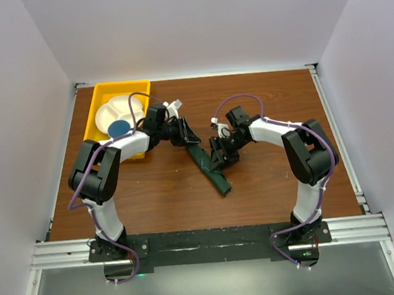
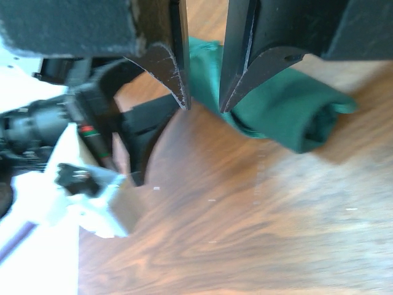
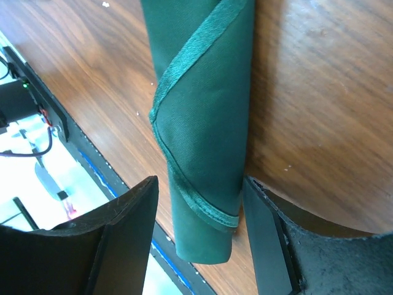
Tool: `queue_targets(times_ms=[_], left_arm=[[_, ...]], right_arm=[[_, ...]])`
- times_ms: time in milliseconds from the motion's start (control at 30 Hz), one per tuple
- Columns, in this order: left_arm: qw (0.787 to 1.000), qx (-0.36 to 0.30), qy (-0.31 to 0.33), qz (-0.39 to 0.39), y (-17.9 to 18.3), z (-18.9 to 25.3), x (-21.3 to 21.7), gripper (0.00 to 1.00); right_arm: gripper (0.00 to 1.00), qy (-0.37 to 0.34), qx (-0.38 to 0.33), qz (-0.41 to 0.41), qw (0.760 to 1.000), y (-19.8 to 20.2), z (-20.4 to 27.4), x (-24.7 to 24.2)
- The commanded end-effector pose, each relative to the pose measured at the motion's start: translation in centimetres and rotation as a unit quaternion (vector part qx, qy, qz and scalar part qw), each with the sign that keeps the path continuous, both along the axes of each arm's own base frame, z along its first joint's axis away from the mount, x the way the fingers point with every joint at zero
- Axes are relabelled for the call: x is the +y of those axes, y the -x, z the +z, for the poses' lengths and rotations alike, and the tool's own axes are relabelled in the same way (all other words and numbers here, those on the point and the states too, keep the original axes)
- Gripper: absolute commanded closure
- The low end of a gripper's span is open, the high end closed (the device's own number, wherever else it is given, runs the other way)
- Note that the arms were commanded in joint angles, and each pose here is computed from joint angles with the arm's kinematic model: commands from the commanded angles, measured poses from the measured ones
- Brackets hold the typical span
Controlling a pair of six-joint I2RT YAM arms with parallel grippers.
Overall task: Fold the napkin, place the utensils inside, and roll it up
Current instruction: Roll the napkin with the utensil
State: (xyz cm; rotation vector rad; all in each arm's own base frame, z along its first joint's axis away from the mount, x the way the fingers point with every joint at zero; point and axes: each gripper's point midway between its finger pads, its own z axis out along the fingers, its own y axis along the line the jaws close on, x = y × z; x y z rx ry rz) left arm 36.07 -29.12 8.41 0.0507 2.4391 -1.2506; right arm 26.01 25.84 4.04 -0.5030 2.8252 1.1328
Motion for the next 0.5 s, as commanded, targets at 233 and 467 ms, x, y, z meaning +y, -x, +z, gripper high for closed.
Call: queue_targets(times_ms=[233, 467], left_arm=[[0.999, -0.002, 0.041, -0.029, 3.4, 2.2, -3.4, 0.71], [0.999, -0.005, 0.03, -0.022, 3.9, 3.0, -2.7, 0.71]], right_arm=[[0.44, -0.019, -0.018, 0.018, 0.999, 0.2, 1.8, 0.8], [0.54, -0.032, -0.012, 0.019, 0.999, 0.8, 1.9, 2.3]])
